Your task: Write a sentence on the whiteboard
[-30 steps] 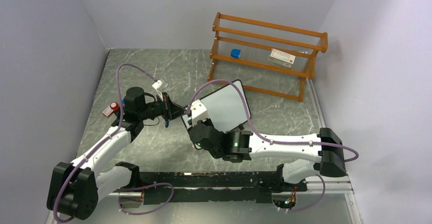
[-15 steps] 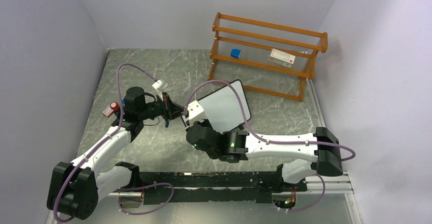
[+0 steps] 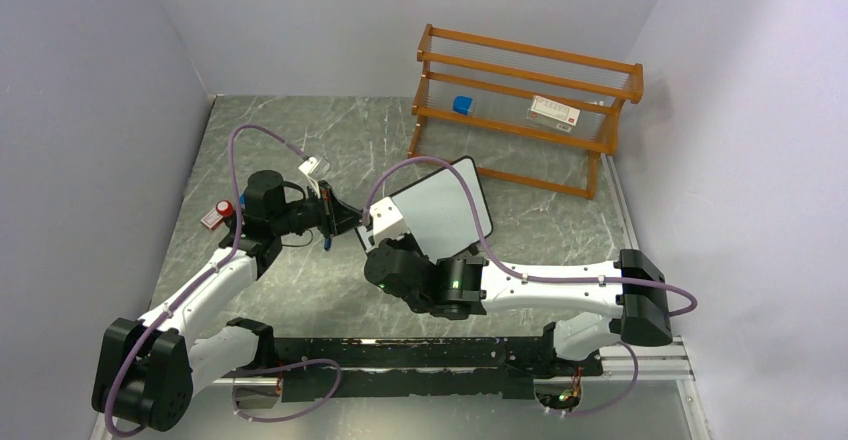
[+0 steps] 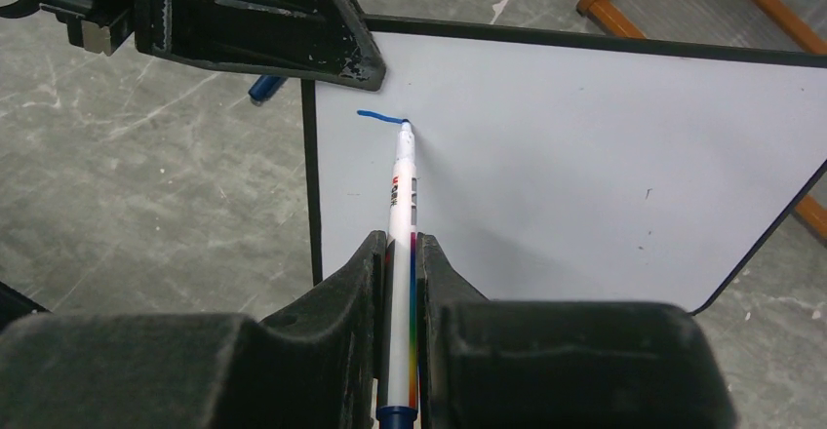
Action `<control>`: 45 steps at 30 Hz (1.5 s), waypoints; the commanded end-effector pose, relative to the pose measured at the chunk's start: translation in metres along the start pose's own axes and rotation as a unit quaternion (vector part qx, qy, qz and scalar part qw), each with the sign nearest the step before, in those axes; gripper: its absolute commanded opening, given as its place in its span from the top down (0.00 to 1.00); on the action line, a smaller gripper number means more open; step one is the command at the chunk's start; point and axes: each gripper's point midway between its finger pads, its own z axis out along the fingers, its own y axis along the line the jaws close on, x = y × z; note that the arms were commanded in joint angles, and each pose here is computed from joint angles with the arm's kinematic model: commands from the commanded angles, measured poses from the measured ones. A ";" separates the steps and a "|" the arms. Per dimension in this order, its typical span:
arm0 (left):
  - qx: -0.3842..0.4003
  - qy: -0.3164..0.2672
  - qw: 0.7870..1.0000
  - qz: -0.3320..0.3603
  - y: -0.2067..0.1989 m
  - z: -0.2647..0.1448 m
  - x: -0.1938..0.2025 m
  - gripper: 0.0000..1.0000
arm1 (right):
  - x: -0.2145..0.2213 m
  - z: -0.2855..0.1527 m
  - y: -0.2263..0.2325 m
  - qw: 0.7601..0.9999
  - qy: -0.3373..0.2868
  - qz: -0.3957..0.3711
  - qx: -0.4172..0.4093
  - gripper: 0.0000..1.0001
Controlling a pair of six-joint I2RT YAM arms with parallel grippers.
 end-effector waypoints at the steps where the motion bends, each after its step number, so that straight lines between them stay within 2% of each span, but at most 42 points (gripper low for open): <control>1: -0.044 0.004 0.999 0.008 0.020 0.000 0.003 0.95 | -0.012 -0.002 -0.008 0.999 -0.015 0.017 0.026 1.00; 12: -0.053 0.004 0.999 0.008 0.023 0.000 0.003 0.95 | -0.017 -0.013 -0.001 0.999 -0.016 0.017 -0.029 1.00; 23: -0.053 0.006 0.999 0.008 0.023 0.000 0.004 0.95 | -0.006 -0.006 0.003 1.000 0.004 0.009 -0.016 1.00; 45: -0.051 0.008 0.999 0.008 0.023 0.001 0.005 0.95 | -0.013 -0.002 0.004 1.000 -0.015 0.018 -0.011 1.00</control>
